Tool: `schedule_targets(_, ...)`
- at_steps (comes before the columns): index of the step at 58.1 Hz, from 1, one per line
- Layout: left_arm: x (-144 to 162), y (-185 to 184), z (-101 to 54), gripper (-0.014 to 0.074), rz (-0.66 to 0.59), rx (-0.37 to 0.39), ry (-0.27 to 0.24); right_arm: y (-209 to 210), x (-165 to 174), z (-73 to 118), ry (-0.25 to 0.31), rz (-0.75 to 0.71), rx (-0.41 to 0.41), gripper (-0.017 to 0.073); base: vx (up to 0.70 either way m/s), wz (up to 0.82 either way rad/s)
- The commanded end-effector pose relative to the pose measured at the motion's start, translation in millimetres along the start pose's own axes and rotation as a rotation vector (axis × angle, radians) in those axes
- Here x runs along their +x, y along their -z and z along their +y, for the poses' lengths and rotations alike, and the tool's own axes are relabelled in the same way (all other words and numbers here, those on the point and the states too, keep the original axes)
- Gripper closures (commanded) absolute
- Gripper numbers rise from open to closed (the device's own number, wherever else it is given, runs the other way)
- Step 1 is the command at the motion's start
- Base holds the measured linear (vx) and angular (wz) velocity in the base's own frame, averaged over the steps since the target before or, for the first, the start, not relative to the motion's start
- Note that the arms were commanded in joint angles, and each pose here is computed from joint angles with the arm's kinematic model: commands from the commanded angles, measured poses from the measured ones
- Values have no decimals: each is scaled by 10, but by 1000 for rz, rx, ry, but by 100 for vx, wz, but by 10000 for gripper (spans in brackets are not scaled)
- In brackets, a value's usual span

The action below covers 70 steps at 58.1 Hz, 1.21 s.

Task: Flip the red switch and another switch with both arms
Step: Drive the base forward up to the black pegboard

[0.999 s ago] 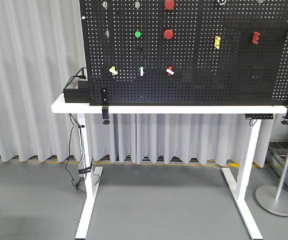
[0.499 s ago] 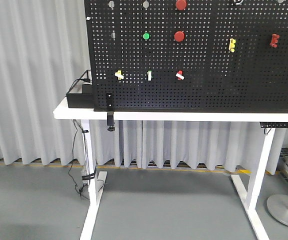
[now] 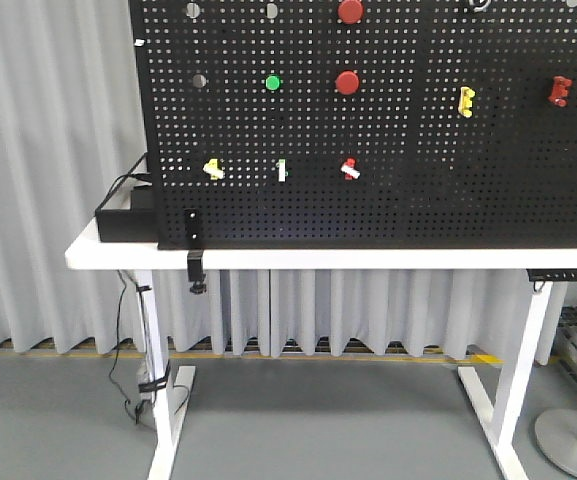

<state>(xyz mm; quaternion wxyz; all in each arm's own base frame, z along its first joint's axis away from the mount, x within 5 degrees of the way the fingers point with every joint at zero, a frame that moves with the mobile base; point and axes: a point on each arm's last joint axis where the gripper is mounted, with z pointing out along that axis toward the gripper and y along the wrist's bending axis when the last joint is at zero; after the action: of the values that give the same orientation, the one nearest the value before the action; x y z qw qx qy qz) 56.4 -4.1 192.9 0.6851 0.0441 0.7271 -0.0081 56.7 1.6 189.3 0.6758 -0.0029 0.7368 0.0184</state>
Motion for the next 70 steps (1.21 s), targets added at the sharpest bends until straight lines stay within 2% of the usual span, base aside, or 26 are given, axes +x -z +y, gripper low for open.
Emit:
schedule_targets(1, -7, -4, 1, 591, -62, -4, 6, -13, -52, -1, 7, -62, 4, 566, 30, -5)
schedule_targets(70, -7, -4, 1, 591, -62, -4, 6, -13, -54, -1, 7, -63, 3, 566, 33, -1)
